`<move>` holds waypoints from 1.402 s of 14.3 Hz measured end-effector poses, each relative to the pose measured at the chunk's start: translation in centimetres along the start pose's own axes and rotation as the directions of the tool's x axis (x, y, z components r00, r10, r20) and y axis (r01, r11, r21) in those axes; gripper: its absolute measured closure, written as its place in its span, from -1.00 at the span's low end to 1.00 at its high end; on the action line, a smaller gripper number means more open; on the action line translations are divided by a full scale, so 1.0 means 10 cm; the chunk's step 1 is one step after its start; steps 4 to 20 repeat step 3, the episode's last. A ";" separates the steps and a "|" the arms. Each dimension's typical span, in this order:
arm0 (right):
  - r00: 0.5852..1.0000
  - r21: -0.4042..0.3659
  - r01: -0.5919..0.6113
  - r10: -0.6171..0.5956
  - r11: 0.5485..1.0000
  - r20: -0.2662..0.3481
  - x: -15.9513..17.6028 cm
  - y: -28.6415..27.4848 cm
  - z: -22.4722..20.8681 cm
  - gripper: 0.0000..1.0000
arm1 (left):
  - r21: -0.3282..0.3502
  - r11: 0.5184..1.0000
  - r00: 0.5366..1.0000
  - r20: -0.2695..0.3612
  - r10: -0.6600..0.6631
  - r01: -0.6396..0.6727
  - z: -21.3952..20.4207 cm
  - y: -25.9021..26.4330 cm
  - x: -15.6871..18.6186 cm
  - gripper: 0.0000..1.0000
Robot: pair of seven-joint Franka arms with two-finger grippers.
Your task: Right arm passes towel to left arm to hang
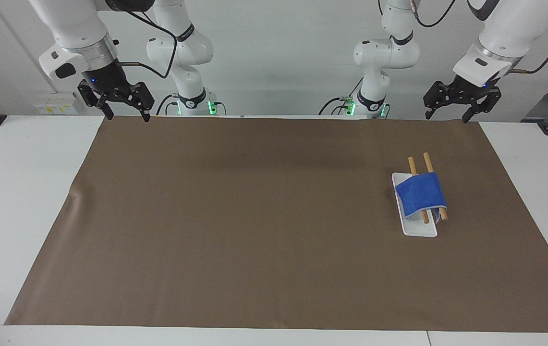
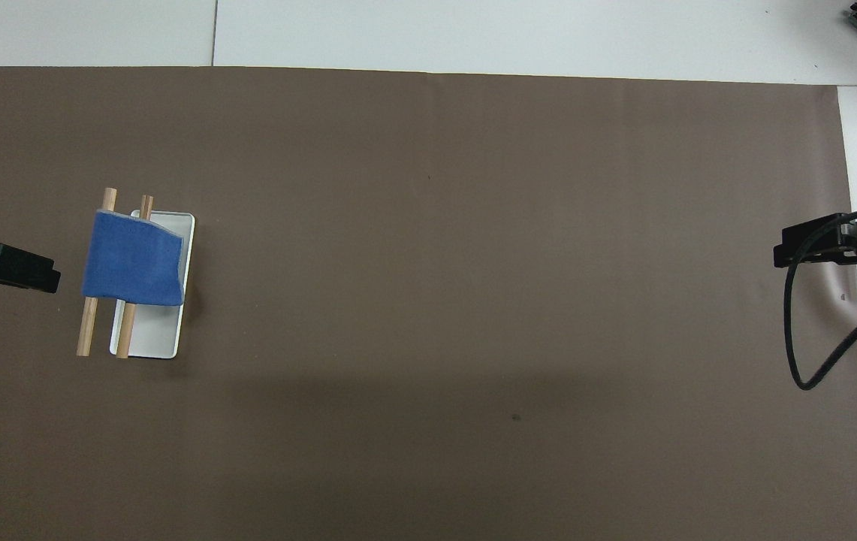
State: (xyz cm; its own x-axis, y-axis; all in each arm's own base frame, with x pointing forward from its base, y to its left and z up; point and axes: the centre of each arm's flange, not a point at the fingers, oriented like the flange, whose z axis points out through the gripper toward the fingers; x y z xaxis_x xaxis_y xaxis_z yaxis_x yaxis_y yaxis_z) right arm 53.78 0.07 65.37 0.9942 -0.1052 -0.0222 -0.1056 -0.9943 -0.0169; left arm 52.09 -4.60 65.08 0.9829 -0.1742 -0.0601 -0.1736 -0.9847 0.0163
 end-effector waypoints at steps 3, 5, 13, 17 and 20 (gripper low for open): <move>1.000 0.000 -0.002 0.002 1.000 0.002 0.00 0.01 0.01 -1.00 | 0.000 1.000 1.000 -0.002 0.003 -0.003 -0.01 0.01 0.00 -1.00; 1.000 0.000 -0.002 0.002 1.000 0.002 0.00 0.01 0.01 -1.00 | 0.000 1.000 1.000 -0.002 0.003 -0.003 -0.01 0.01 0.00 -1.00; 1.000 0.000 -0.002 0.002 1.000 0.002 0.00 0.01 0.01 -1.00 | 0.000 1.000 1.000 -0.002 0.003 -0.003 -0.01 0.01 0.00 -1.00; 1.000 0.000 -0.002 0.002 1.000 0.002 0.00 0.01 0.01 -1.00 | 0.000 1.000 1.000 -0.002 0.003 -0.003 -0.01 0.01 0.00 -1.00; 1.000 0.000 -0.002 0.002 1.000 0.002 0.00 0.01 0.01 -1.00 | 0.000 1.000 1.000 -0.002 0.003 -0.003 -0.01 0.01 0.00 -1.00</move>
